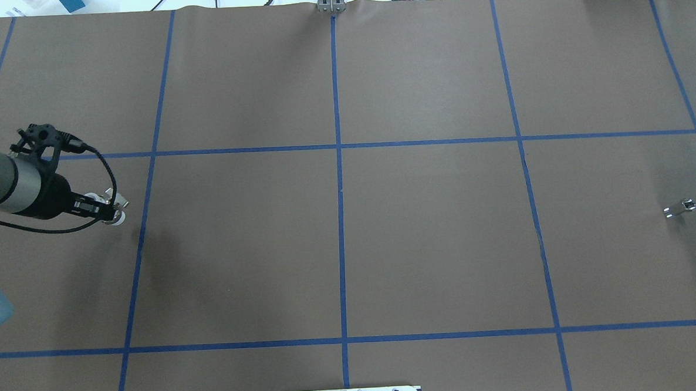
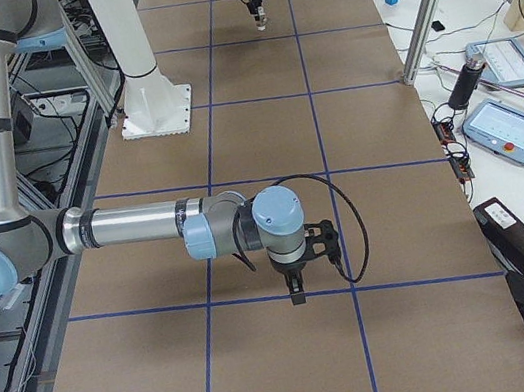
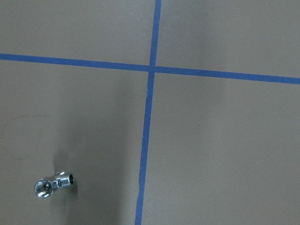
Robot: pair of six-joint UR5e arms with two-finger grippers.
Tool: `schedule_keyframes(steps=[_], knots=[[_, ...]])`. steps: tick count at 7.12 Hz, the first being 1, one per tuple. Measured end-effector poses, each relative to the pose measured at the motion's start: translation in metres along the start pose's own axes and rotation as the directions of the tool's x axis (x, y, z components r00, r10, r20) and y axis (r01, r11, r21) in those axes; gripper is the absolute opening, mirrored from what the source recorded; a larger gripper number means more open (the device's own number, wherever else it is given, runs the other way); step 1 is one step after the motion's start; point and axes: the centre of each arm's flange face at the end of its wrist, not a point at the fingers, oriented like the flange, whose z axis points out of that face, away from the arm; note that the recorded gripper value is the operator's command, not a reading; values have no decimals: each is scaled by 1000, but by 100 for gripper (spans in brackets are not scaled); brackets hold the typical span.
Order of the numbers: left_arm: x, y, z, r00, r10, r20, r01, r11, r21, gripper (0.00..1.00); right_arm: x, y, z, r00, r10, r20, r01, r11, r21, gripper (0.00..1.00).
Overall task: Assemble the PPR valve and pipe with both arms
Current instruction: 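Carry the white fitting with the left gripper to the table center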
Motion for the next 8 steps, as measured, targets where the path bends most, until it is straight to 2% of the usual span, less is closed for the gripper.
schedule_keyframes(steps=[2, 4, 6, 8], knots=[[76, -44, -15, 984, -176, -16, 176, 984, -7, 0, 0, 0, 0, 1000, 0, -1, 0, 1000, 0, 100], [190, -64, -15, 945, -328, -7, 328, 945, -22, 0, 1, 0, 0, 1000, 1, -1, -1, 1000, -1, 100], [296, -79, -3, 904, -426, 22, 427, 904, -24, 0, 1, 0, 1, 1000, 2, -1, -2, 1000, -2, 100], [387, -109, 20, 871, -489, 45, 490, 871, -14, 0, 1, 0, 1, 1000, 3, -1, -3, 1000, -3, 100]])
